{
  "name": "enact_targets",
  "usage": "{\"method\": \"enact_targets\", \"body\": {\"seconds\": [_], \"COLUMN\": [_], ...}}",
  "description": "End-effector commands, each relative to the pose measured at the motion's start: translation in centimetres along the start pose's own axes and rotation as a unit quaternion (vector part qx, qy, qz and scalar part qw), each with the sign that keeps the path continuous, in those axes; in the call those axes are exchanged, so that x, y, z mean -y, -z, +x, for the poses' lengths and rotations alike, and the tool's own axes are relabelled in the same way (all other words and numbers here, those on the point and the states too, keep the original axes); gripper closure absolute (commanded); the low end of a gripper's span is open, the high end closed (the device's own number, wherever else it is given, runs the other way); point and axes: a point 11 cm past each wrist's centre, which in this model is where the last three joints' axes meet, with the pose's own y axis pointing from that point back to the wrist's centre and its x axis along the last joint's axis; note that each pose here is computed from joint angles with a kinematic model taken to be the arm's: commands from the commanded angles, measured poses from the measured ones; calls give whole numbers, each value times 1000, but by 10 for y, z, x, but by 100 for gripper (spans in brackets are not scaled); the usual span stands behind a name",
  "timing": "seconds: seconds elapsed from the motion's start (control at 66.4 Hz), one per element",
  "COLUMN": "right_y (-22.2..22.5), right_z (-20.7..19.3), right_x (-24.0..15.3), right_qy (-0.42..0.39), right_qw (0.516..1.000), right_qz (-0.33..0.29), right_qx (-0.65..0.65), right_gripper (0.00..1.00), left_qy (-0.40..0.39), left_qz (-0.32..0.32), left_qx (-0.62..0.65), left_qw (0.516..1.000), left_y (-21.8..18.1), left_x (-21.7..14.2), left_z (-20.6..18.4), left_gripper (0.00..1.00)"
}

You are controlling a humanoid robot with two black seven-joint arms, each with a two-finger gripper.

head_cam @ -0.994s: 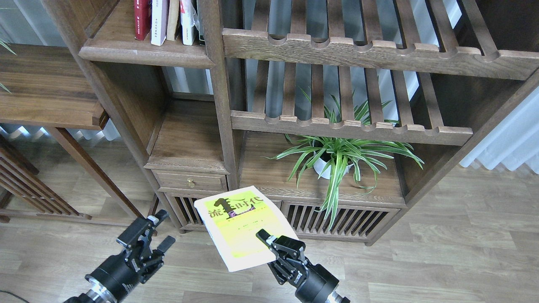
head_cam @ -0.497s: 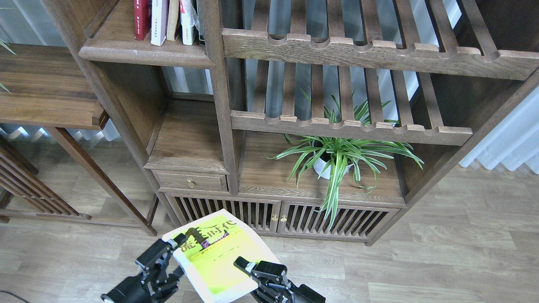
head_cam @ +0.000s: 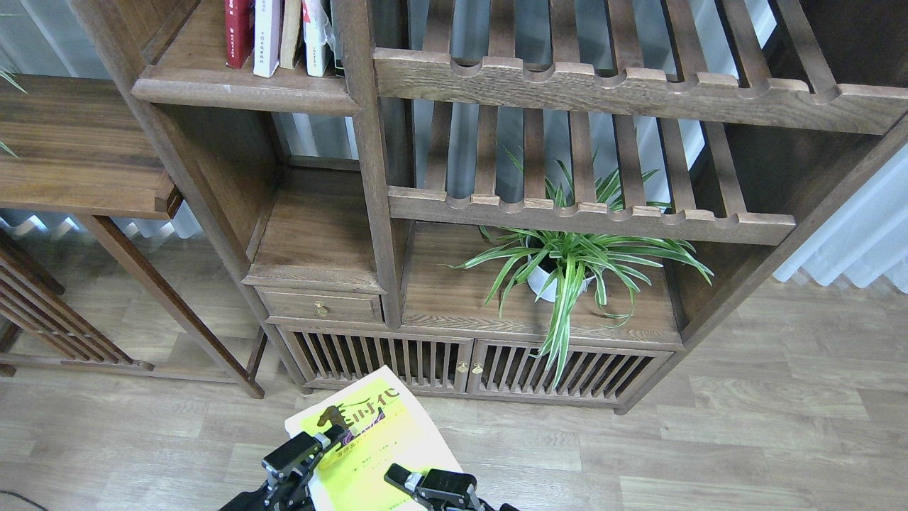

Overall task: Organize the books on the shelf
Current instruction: 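Bring the yellow-green book to the left gripper and grasp its edge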

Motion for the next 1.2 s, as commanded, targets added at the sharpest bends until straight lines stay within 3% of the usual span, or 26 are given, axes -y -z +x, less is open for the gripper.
{"method": "enact_targets", "body": {"seconds": [0.0, 0.241, 0.512, 0.587, 0.678, 0.693, 0.738, 0.753, 0.798, 0.873, 0.919, 1.19], "right_y": [0, 2, 3, 5, 8, 9, 10, 11, 16, 23, 32, 70], "right_z": [1, 2, 1, 1, 0, 0, 0, -1, 0, 3, 6, 4], "right_x": [-1, -3, -3, -4, -3, -3, -2, -1, -1, -2, -4, -13], "right_qy": [-2, -3, -2, -2, -2, -2, -4, -4, -10, -20, -26, -30], "right_qw": [1000, 1000, 1000, 1000, 1000, 1000, 1000, 1000, 999, 999, 998, 994], "right_qz": [1, 6, 11, 14, 16, 15, 13, 12, 10, 14, 28, 87], "right_qx": [1, 1, 1, 0, -4, -7, -12, -17, -32, -45, -48, -58], "right_gripper": [96, 95, 95, 91, 76, 66, 53, 43, 28, 14, 1, 1], "left_qy": [2, -1, -11, -11, -20, -23, -26, -29, -33, -41, -47, -77], "left_qz": [1, 6, 52, 47, 40, 39, 36, 34, 27, 16, 8, -34], "left_qx": [-5, -3, -11, -4, 8, 10, 14, 17, 23, 33, 41, 109], "left_qw": [1000, 1000, 999, 999, 999, 999, 999, 999, 999, 999, 998, 990], "left_y": [4, 5, 22, 16, 6, 3, 0, -3, -11, -23, -31, -88], "left_x": [5, 4, -4, -6, -13, -16, -18, -21, -26, -34, -40, -79], "left_z": [2, 3, 12, 11, 13, 13, 14, 14, 14, 13, 13, -3], "left_gripper": [95, 99, 100, 100, 100, 100, 100, 100, 100, 100, 100, 100]}}
